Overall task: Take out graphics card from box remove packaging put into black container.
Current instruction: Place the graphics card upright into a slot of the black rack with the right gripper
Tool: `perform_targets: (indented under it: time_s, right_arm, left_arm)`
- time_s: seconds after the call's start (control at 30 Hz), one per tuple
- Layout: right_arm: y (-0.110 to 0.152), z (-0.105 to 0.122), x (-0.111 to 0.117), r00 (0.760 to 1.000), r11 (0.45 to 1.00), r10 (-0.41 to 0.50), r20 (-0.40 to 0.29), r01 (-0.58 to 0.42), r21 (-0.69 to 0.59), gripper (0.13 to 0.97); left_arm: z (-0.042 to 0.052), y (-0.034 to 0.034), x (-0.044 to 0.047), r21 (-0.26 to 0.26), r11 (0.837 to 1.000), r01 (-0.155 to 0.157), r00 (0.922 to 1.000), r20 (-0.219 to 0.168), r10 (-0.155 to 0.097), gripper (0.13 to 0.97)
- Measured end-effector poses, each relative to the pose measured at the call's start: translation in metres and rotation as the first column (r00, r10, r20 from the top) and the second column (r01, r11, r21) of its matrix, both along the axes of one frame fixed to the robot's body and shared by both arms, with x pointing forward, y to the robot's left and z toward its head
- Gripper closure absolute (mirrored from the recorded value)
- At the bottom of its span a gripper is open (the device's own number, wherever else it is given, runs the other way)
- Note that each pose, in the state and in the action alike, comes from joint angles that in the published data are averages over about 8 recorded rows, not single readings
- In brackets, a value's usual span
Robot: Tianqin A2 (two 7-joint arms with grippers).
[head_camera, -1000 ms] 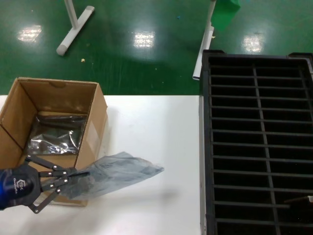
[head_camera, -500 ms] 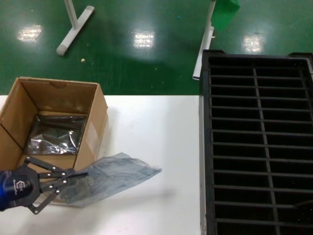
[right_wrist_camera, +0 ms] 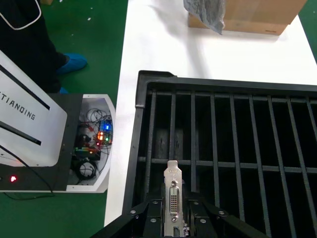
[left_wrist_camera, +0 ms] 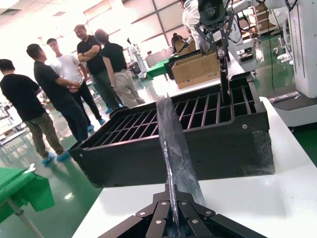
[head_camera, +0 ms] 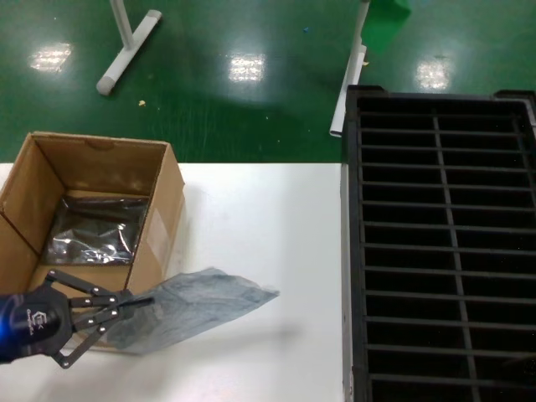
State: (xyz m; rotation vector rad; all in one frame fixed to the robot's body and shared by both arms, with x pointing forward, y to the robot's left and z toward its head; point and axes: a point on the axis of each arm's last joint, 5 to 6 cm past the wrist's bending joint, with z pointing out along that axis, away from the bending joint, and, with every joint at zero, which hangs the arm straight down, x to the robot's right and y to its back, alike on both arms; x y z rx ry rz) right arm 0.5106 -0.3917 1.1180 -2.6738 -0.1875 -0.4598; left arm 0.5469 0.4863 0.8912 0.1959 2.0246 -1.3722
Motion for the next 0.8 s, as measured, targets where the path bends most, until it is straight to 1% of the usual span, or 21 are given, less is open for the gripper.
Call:
perform_targets:
  time_s: [0.3,0.8]
  right_arm:
    - [-0.002,-0.005,0.009,1.0,1.0,0.003,0.007,-0.003,0.003,0.895]
    - [-0.005,-0.012,0.015,1.0,1.0,0.003,0.005,-0.003,0.016,0.895]
  left_arm:
    - [-0.0016,0.002,-0.0018,0.0,1.0,-0.003,1.0,-0.007,0.003,0.955]
    - [-0.0036,0.0008,-0.006,-0.003,1.0,-0.004,0.9999,-0.014,0.004,0.955]
